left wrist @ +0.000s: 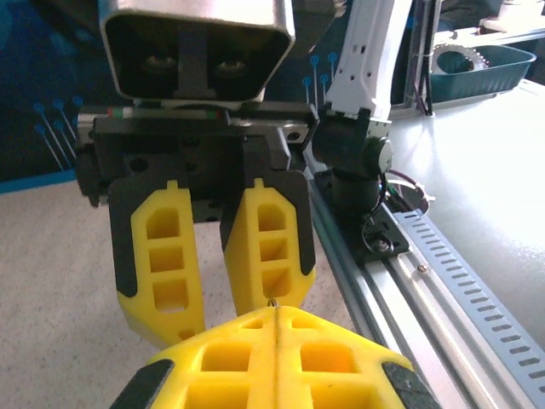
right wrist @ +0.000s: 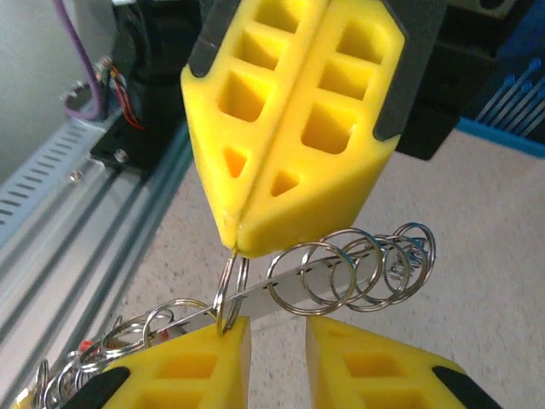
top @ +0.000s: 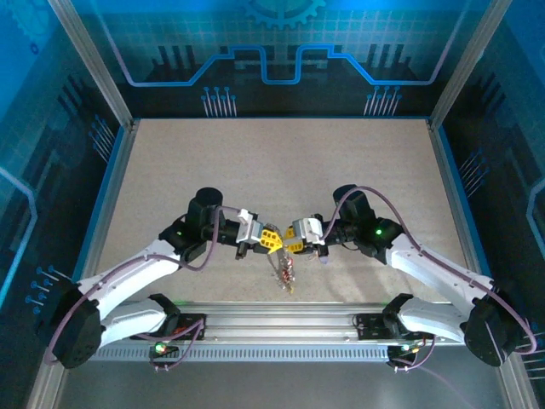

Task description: Put the keys on the keyring

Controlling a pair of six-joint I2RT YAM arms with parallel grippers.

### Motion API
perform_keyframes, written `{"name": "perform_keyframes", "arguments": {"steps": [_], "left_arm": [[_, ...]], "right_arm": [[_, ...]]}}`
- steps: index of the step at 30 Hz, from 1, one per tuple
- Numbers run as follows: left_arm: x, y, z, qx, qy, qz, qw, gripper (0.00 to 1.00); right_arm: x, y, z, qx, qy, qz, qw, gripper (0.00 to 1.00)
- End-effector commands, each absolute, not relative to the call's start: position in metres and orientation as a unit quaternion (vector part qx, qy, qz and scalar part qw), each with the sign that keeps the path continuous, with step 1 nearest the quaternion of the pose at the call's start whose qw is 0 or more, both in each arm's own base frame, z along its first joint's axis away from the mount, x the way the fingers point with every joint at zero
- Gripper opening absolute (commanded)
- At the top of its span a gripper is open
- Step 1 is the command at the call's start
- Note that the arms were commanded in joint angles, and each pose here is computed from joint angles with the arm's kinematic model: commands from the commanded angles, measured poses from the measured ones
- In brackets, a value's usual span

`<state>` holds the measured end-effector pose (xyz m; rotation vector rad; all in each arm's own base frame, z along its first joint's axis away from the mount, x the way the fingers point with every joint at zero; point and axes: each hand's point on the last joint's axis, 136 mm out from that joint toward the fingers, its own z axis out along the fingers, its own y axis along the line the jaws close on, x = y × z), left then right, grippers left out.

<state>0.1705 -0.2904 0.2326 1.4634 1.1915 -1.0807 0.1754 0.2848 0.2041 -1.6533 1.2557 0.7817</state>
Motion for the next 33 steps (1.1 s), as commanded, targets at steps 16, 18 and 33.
{"name": "perform_keyframes", "arguments": {"steps": [16, 18, 33], "left_arm": [[0.191, -0.297, 0.164, 0.596, 0.531, -0.44, 0.411, 0.0], [0.191, -0.297, 0.163, 0.595, 0.532, -0.44, 0.411, 0.0], [0.195, -0.296, 0.146, 0.593, 0.555, -0.431, 0.393, 0.0]], "right_arm": [[0.176, 0.278, 0.178, -0.657, 0.564, 0.338, 0.369, 0.29], [0.175, 0.279, 0.176, -0.658, 0.564, 0.341, 0.364, 0.29], [0.203, 0.268, 0.157, -0.627, 0.623, 0.279, 0.376, 0.29]]}}
